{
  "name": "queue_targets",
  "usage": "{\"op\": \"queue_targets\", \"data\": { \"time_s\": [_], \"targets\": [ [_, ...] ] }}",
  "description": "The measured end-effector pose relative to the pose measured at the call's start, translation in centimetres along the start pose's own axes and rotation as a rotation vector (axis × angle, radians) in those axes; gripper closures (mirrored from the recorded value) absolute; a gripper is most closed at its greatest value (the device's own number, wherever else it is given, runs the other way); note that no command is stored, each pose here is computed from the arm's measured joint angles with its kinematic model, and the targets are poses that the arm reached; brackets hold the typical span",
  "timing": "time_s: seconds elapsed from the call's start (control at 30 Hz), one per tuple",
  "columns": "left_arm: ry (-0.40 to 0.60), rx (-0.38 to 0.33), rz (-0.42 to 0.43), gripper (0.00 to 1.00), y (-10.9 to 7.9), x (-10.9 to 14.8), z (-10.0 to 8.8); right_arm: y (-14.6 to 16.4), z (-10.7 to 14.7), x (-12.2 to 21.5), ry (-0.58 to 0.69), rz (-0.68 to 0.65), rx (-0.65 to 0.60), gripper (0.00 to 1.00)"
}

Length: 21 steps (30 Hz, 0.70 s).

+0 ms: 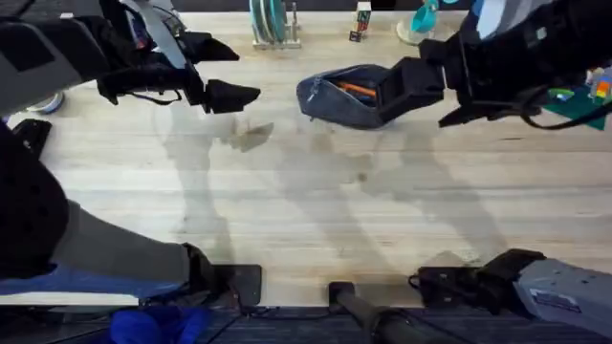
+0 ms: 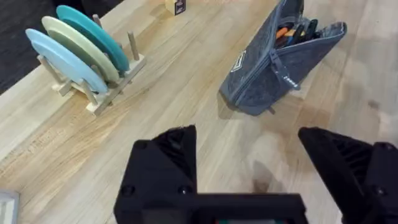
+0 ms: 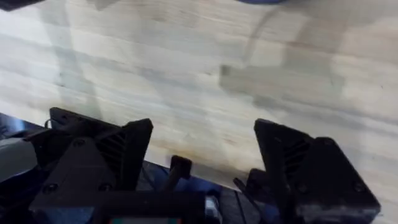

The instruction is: Unzip the bag, pick up the pens from the table one at a time and place them inside, then zip the bag closed.

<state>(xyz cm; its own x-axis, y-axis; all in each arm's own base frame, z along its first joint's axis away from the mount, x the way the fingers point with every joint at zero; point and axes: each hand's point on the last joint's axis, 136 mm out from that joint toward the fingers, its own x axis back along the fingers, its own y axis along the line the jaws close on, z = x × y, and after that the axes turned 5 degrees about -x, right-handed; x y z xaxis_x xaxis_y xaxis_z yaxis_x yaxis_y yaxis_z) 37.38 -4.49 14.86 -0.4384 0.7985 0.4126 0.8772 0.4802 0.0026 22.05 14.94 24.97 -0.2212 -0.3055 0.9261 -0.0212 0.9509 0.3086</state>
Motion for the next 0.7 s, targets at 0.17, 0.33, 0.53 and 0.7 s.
{"op": "queue_targets", "data": {
  "time_s": [0.17,0.33,0.53,0.7],
  "targets": [
    [0.000,0.000,0.000,0.008,0.0,0.0,0.0,0.1,-0.7,-0.3,0.020,0.028,-0.022,0.005],
    [0.000,0.000,0.000,0.008,0.0,0.0,0.0,0.8,-2.4,-1.7,0.042,0.062,-0.024,0.006],
    [0.000,0.000,0.000,0.008,0.0,0.0,0.0,2.1,-4.4,-3.0,0.046,0.099,-0.013,0.005],
    [0.000,0.000,0.000,0.008,0.0,0.0,0.0,3.2,-5.7,-3.4,0.037,0.108,-0.012,0.005]
  ]
}}
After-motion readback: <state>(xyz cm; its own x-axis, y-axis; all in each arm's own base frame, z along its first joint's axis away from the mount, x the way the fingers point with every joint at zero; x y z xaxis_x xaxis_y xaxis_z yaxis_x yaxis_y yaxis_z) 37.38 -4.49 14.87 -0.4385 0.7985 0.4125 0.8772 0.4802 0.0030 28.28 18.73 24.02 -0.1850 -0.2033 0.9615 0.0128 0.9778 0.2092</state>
